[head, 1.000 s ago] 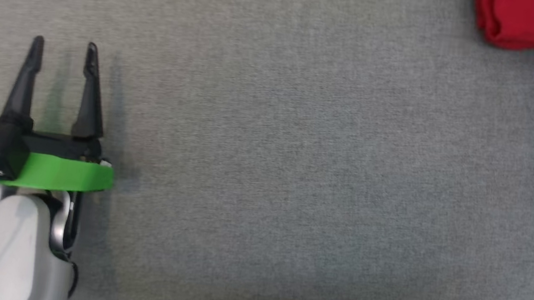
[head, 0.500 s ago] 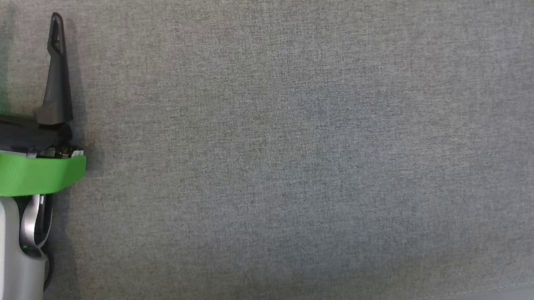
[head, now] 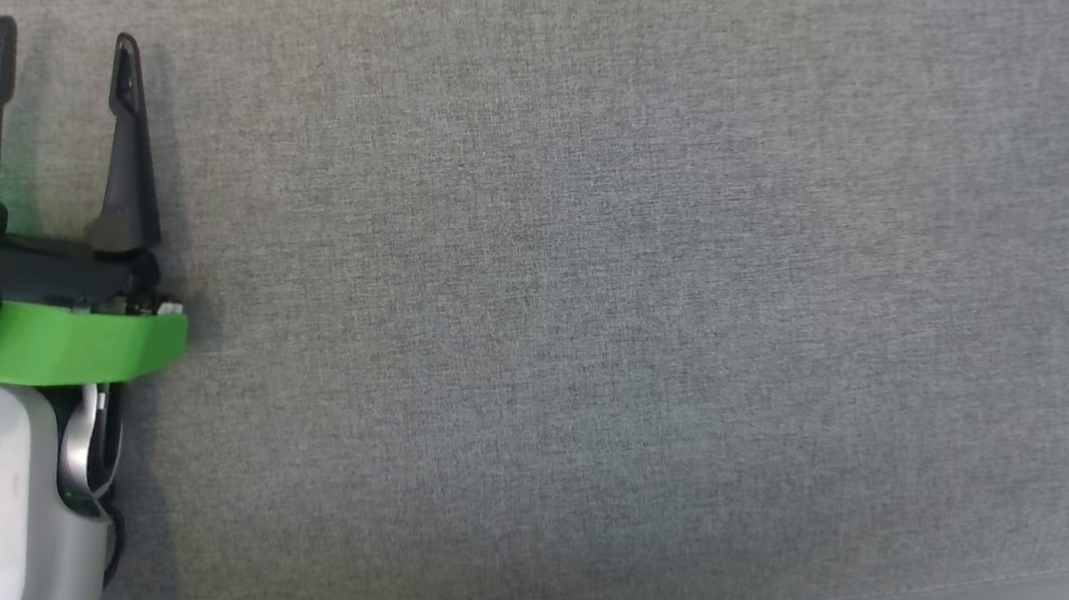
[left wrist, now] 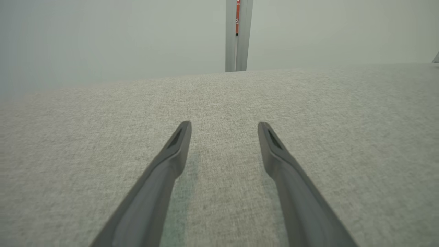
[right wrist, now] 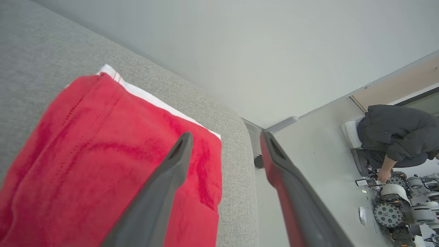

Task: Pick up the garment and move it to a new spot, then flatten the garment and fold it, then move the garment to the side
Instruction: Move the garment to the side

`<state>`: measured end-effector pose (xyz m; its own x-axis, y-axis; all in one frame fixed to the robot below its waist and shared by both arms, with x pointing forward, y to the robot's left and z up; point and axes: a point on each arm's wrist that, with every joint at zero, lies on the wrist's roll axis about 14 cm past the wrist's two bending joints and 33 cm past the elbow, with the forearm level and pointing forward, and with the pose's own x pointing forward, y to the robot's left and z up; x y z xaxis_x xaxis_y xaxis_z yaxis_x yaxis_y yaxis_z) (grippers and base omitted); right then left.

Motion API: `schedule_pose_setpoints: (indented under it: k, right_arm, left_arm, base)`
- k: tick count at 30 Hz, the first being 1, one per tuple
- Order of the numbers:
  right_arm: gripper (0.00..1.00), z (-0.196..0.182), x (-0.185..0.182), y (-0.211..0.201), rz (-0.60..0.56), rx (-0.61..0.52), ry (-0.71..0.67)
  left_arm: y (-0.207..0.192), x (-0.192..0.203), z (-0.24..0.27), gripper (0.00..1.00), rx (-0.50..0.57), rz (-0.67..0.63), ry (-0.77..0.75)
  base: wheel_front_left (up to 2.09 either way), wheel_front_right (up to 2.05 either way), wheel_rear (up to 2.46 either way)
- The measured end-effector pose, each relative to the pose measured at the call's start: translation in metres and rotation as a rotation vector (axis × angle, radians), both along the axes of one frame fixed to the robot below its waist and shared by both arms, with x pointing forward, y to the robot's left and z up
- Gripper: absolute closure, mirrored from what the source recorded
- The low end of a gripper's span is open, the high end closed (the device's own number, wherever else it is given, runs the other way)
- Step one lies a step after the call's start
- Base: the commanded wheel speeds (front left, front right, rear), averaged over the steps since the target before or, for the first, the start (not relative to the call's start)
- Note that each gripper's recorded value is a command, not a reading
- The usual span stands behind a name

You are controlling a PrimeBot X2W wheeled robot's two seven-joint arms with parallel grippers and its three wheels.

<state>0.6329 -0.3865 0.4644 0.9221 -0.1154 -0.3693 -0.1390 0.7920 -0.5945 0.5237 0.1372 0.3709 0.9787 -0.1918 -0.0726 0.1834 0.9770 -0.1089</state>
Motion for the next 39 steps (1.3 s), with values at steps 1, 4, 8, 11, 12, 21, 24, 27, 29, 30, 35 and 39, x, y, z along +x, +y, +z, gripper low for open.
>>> schedule_pose_setpoints:
  k: [1,4,8,11,12,21,24,27,29,30,35,39]
  right_arm:
    - [0.0,0.005,0.0,0.003,0.011,0.009,-0.023]
    - [0.0,0.017,-0.003,0.021,0.063,0.047,-0.085]
    - [0.0,0.038,-0.007,0.056,0.14,0.145,-0.192]
    - [0.0,0.047,-0.016,0.082,0.186,0.215,-0.24]
    - [0.0,0.05,-0.02,0.089,0.198,0.236,-0.254]
    - [0.0,0.073,-0.068,0.163,0.305,0.435,-0.371]
    - [0.0,0.072,-0.09,0.183,0.323,0.497,-0.392]
    - [0.0,0.071,-0.113,0.2,0.326,0.56,-0.411]
    - [0.0,0.069,-0.127,0.208,0.326,0.588,-0.415]
    - [0.0,0.068,-0.135,0.213,0.325,0.609,-0.419]
    - [0.0,0.065,-0.168,0.227,0.31,0.678,-0.433]
    - [0.0,0.059,-0.193,0.237,0.295,0.723,-0.428]
  left_arm:
    - [0.001,-0.002,0.001,0.0,-0.001,0.006,0.006]
    - [0.005,-0.012,0.006,0.0,-0.004,0.023,0.019]
    - [0.013,-0.027,0.015,0.0,-0.004,0.053,0.035]
    - [0.02,-0.038,0.025,0.0,-0.01,0.078,0.031]
    - [0.022,-0.041,0.03,0.0,-0.009,0.085,0.024]
    - [0.038,-0.072,0.068,0.0,-0.007,0.135,-0.024]
    - [0.042,-0.08,0.078,0.0,-0.008,0.148,-0.039]
    - [0.047,-0.088,0.088,0.0,-0.01,0.161,-0.055]
    - [0.05,-0.093,0.094,0.0,-0.011,0.169,-0.067]
    - [0.051,-0.096,0.096,0.0,-0.011,0.174,-0.071]
    - [0.058,-0.106,0.106,0.0,-0.012,0.193,-0.09]
    - [0.061,-0.113,0.109,0.0,-0.015,0.202,-0.094]
  base:
    - [0.0,0.0,0.0]
    - [0.0,0.0,0.0]
    - [0.0,0.0,0.0]
    - [0.0,0.0,0.0]
    - [0.0,0.0,0.0]
    - [0.0,0.0,0.0]
    - [0.0,0.0,0.0]
    - [0.0,0.0,0.0]
    - [0.0,0.0,0.0]
    - [0.0,0.0,0.0]
    - [0.0,0.0,0.0]
    - [0.0,0.0,0.0]
